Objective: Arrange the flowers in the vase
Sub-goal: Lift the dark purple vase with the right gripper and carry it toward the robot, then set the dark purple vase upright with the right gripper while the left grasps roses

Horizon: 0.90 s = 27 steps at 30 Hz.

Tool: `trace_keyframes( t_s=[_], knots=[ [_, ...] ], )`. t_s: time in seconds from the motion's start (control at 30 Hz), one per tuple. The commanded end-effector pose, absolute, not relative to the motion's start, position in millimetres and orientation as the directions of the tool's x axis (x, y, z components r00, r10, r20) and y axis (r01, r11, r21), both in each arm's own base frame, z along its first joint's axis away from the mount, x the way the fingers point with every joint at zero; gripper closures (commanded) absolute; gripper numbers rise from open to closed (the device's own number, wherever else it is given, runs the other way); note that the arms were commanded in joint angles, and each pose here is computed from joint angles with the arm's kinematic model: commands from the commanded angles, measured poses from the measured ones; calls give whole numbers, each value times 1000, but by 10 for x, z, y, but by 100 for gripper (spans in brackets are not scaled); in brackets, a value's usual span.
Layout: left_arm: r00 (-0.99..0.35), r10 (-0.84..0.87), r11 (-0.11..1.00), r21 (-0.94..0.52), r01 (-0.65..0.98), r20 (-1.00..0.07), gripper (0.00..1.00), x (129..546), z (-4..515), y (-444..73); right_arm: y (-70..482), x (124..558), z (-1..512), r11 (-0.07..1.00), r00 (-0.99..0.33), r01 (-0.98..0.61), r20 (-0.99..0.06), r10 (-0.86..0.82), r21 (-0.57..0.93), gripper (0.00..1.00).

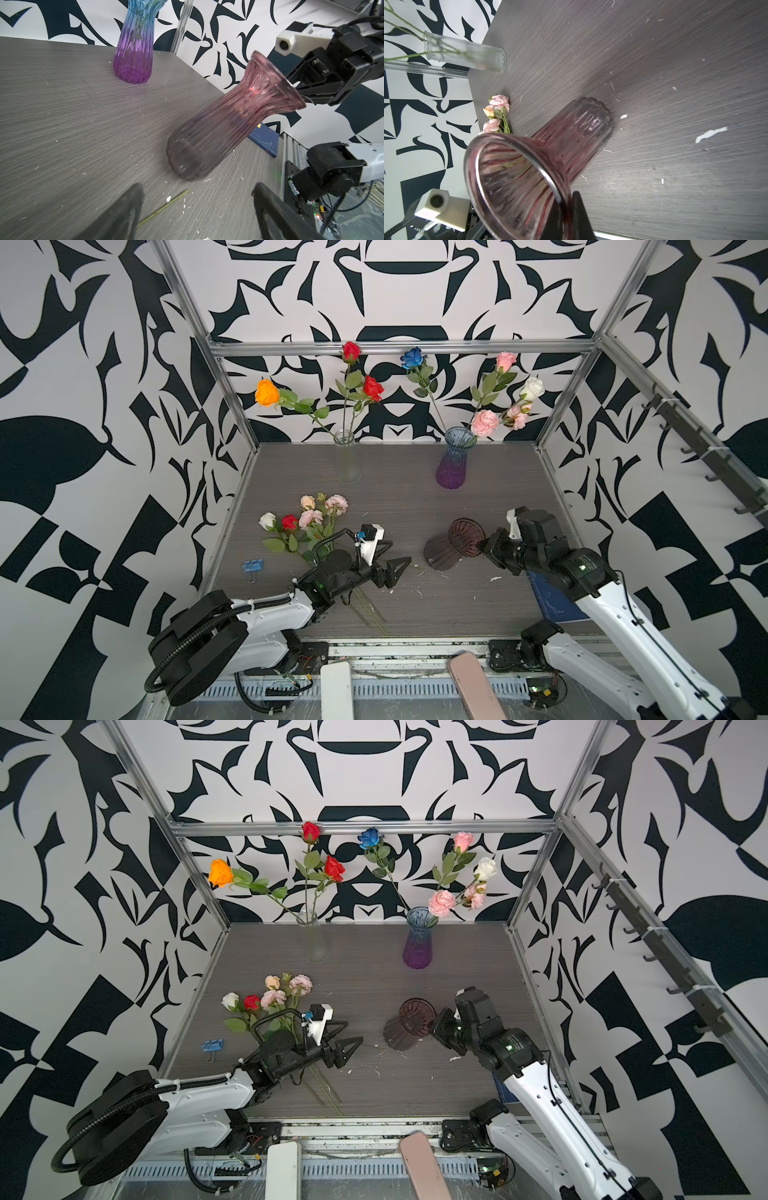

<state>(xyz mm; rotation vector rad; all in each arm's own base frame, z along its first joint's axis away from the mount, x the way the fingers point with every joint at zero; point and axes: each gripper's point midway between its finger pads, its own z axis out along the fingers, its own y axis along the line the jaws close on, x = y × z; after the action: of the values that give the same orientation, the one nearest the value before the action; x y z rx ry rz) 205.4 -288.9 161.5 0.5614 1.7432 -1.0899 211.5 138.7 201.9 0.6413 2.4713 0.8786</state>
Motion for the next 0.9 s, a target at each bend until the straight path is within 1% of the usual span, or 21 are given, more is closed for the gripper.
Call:
trace_keyframes(
  t_s=[0.0, 0.27, 0.3, 0.33, 0.43, 0.47, 0.57, 0.7, 0.77, 0.8, 0.87],
  knots=[
    [-424, -123, 498, -426, 755, -897, 13, 2084, 1637, -2876, 1525, 2266, 2180, 674, -774, 235, -284, 566, 700, 100],
    [-422, -126, 502, -425, 754, -898, 13, 2086, 1639, -2864, 1720, 2376, 2243, 685, -794, 205, -291, 534, 699, 100],
    [-423, -126, 503, -425, 753, -897, 13, 2087, 1636, -2862, 1730, 2381, 2248, 686, -795, 202, -292, 532, 699, 99],
    [-422, -125, 504, -424, 753, -898, 13, 2085, 1634, -2859, 1740, 2394, 2269, 684, -794, 198, -294, 532, 702, 97],
    [-422, -127, 506, -425, 751, -897, 13, 2086, 1635, -2851, 1782, 2432, 2340, 685, -799, 178, -303, 520, 706, 73],
    [-421, -128, 506, -424, 751, -898, 13, 2085, 1642, -2852, 1804, 2444, 2367, 690, -804, 168, -307, 509, 704, 68],
    [-422, -129, 507, -425, 750, -898, 13, 2086, 1640, -2847, 1874, 2469, 2422, 709, -828, 139, -311, 466, 691, 58],
    [-419, -133, 506, -425, 751, -898, 14, 2076, 1650, -2834, 1967, 2473, 2605, 706, -847, 68, -333, 415, 705, 55],
    [-417, -141, 513, -427, 745, -898, 14, 2081, 1655, -2810, 1949, 2463, 2804, 716, -836, 7, -388, 387, 699, 55],
    [-417, -147, 519, -429, 739, -897, 19, 2089, 1657, -2794, 1908, 2447, 2886, 726, -827, -9, -414, 381, 687, 55],
    [-423, -164, 546, -439, 714, -891, 22, 2120, 1658, -2737, 1737, 2393, 3067, 757, -789, -22, -477, 388, 653, 54]
  ],
)
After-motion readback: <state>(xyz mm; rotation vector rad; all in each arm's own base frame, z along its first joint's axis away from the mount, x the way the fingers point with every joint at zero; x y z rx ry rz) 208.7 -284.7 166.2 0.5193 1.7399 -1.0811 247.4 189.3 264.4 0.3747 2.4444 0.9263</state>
